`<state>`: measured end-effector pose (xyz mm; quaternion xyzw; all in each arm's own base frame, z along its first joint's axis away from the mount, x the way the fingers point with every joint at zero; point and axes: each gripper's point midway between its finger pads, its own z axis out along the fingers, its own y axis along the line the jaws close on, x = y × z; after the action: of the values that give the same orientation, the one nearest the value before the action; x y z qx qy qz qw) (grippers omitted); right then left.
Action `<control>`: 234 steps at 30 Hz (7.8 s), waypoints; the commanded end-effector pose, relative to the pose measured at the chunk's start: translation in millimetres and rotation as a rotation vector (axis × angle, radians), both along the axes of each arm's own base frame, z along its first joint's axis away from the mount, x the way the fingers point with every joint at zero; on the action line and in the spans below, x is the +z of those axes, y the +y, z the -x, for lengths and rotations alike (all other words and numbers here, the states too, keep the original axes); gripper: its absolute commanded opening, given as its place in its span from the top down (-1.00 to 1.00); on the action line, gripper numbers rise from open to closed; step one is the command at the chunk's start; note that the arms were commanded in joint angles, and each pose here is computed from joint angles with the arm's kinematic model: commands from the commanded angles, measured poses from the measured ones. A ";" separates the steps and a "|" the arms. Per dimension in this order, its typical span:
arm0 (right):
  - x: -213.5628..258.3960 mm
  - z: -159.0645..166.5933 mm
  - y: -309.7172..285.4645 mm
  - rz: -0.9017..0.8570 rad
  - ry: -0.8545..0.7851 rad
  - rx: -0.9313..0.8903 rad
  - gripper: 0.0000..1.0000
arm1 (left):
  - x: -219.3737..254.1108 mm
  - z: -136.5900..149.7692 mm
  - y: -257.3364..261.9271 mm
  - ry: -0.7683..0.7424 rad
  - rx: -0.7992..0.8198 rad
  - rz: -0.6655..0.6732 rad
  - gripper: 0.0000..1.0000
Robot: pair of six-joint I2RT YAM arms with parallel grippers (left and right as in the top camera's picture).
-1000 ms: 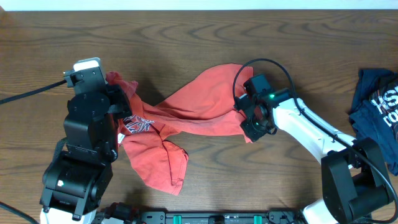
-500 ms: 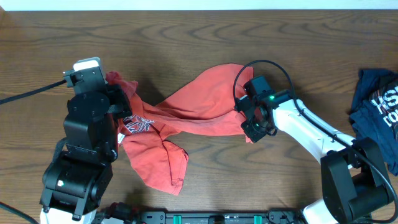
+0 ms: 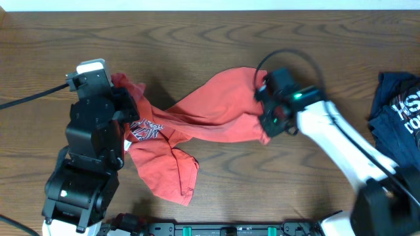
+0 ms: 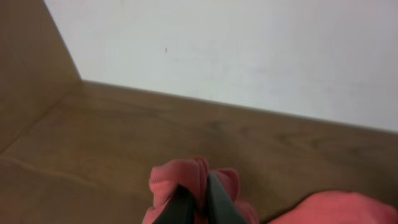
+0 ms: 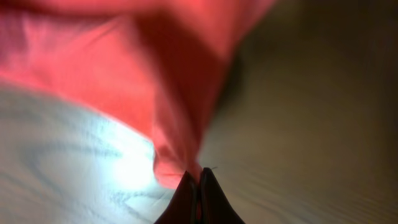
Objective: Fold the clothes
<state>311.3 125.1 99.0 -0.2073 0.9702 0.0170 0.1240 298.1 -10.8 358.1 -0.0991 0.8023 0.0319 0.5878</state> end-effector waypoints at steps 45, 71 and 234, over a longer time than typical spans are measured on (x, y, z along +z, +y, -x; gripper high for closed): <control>305.2 -75.8 -108.6 -0.012 -0.827 -0.494 0.98 | 87.0 -36.6 -26.9 -0.185 -0.104 0.070 0.88; 430.4 -184.5 -198.6 -0.211 -1.231 -0.701 0.98 | 234.5 -174.6 -10.2 -0.461 -0.014 -0.066 0.88; -70.2 -75.8 -235.1 -0.071 -0.123 -0.929 0.98 | -327.7 39.8 90.5 1.002 0.616 0.433 0.88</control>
<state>387.3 -103.7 29.0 0.2516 0.9506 -0.0063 0.1816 267.5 66.7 27.9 -0.4096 0.9085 0.0452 0.0699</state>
